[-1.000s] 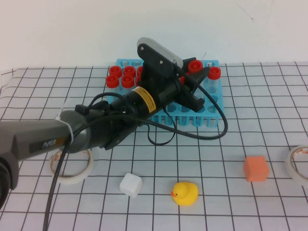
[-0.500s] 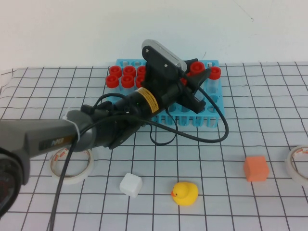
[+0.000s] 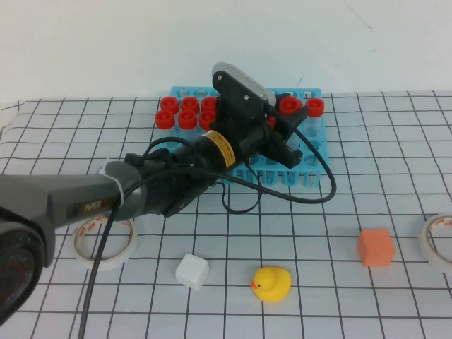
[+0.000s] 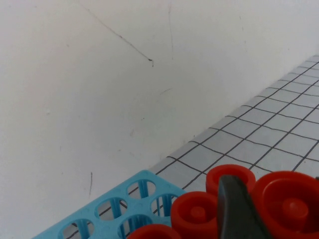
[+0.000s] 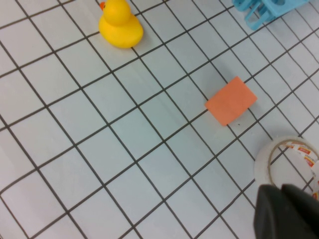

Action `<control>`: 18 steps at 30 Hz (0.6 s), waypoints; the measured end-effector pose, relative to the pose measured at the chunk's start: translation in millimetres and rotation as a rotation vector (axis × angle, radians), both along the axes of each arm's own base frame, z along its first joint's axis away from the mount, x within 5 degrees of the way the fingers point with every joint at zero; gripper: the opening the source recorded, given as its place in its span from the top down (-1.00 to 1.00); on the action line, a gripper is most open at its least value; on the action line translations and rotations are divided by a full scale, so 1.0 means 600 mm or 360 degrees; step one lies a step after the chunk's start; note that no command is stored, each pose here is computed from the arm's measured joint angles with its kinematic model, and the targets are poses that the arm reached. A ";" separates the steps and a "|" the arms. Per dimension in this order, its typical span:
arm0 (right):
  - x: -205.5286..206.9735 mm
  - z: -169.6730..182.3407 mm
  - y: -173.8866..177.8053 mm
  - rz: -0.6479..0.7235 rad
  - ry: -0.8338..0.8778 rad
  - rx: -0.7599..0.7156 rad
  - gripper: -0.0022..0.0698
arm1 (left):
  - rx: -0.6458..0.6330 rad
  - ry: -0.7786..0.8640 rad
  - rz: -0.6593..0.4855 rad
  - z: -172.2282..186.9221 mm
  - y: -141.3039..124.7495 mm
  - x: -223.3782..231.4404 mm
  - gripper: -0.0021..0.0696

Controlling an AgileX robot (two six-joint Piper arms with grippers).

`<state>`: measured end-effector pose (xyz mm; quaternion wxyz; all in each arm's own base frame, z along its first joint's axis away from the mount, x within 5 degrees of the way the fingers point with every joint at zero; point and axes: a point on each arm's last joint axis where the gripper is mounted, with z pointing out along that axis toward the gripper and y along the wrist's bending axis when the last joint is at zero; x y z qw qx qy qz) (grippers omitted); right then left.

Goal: Place the test tubes

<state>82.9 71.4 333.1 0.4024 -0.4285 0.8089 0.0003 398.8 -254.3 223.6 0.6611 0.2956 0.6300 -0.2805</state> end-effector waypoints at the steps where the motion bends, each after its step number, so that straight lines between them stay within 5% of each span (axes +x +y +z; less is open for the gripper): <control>1: 0.000 0.000 0.000 -0.0001 -0.0003 -0.0002 0.94 | -0.0002 0.0003 -0.0002 0.000 0.000 0.000 0.21; 18: 0.001 0.000 -0.001 -0.0022 -0.0001 0.0013 0.94 | 0.0021 0.0049 0.0000 -0.004 0.000 0.001 0.20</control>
